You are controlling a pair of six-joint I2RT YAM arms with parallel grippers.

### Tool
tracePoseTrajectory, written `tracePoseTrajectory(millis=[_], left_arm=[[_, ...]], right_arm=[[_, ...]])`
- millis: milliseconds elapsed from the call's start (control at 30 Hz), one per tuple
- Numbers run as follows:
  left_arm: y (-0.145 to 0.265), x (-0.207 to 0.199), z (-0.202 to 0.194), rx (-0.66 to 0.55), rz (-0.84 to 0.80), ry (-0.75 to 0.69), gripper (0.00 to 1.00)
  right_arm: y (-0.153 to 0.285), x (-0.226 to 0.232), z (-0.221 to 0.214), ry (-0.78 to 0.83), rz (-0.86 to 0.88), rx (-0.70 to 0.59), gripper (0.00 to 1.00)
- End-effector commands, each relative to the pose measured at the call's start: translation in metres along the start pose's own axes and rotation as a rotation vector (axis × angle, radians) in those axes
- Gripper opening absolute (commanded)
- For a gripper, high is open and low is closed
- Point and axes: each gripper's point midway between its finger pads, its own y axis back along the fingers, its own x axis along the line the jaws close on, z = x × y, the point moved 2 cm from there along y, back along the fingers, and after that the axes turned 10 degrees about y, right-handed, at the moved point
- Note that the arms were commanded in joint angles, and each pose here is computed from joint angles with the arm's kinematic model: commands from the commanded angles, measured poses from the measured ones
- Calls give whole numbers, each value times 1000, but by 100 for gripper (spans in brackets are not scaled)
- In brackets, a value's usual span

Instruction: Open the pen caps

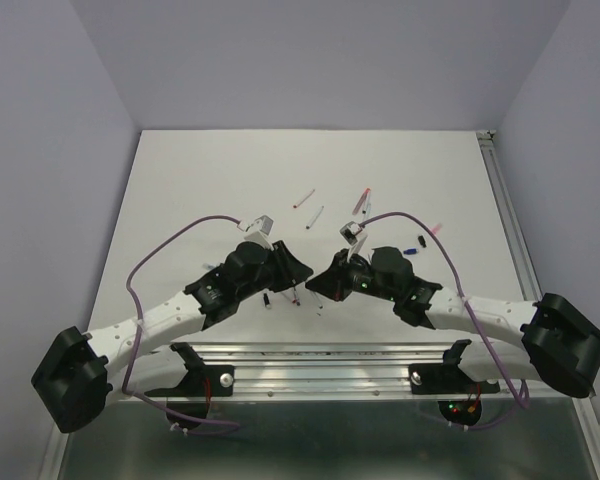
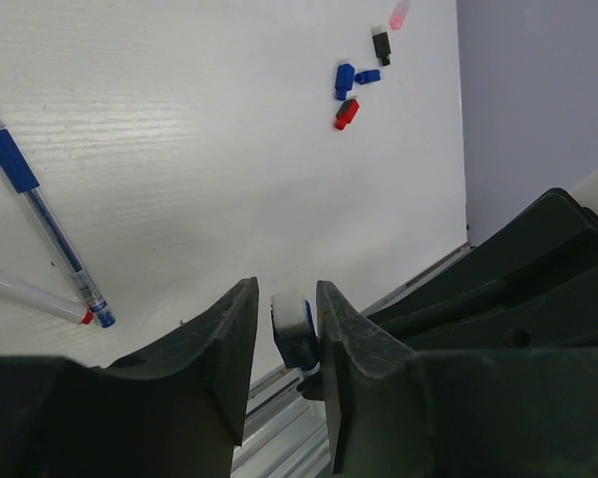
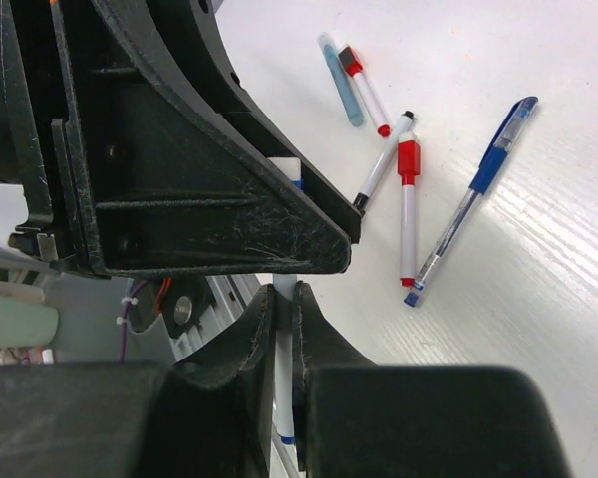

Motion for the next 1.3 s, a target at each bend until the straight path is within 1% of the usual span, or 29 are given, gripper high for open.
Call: tracePoseTrajectory(millis=[0, 67, 133, 167, 300, 333, 367, 400, 433, 467, 500, 567, 733, 767, 833, 867, 933, 1000, 1067, 1100, 1133, 1200, 1233, 1267], left_arm=[[2, -29, 14, -51, -79, 11, 40], [2, -28, 15, -60, -76, 13, 38], [3, -30, 16, -61, -78, 9, 33], [3, -30, 16, -61, -78, 8, 27], [2, -31, 16, -58, -76, 17, 10], [2, -30, 15, -58, -73, 20, 5], [1, -29, 20, -86, -60, 24, 1], [0, -27, 20, -88, -49, 24, 0], [0, -28, 21, -89, -50, 24, 0], [-1, -29, 21, -89, -50, 24, 0], [0, -29, 21, -88, -52, 26, 0], [0, -31, 21, -87, -54, 27, 0], [2, -35, 23, -94, -68, 29, 0], [3, -35, 23, -97, -70, 29, 0], [2, -34, 24, -101, -65, 30, 0], [2, -34, 24, -103, -65, 29, 0], [2, -35, 27, -119, -63, 25, 0], [0, -42, 45, -188, -61, -16, 0], [-6, -43, 68, -258, -33, -78, 0], [-5, -55, 87, -297, -49, -90, 0], [-7, -53, 110, -342, -34, -90, 0], [-15, -60, 135, -371, -25, -119, 0], [-16, -56, 151, -399, -8, -117, 0], [-25, -52, 156, -383, 4, -124, 0]], right_arm=[[0, 7, 3, -1, 44, -36, 1], [-1, 6, 0, -5, 36, -23, 1], [-1, 4, -1, -13, 28, -18, 1], [-1, 4, -3, -19, 27, -10, 1], [-3, 5, -6, -26, 38, 0, 1], [-3, 5, -8, -28, 46, 9, 1], [-4, 6, -9, -26, 52, 15, 1], [-4, 8, -12, -24, 72, 34, 8], [-5, 9, -11, -19, 73, 33, 8], [-6, 9, -15, -22, 84, 54, 19], [-6, 9, -16, -24, 80, 59, 26], [-8, 6, -16, -19, 71, 67, 34], [-13, 1, -20, -15, 51, 81, 36], [-14, 1, -22, -14, 53, 85, 32], [-14, 1, -21, -14, 58, 78, 13], [-15, 2, -19, -14, 65, 71, 1], [-12, 6, -23, -29, 87, 78, 1], [-8, 12, -27, -54, 107, 88, 1], [1, 22, -44, -93, 123, 135, 1], [5, 26, -51, -116, 128, 154, 1], [13, 25, -71, -143, 115, 196, 1], [25, 39, -88, -187, 138, 224, 1], [30, 44, -96, -198, 145, 235, 1], [41, 50, -116, -198, 168, 272, 1]])
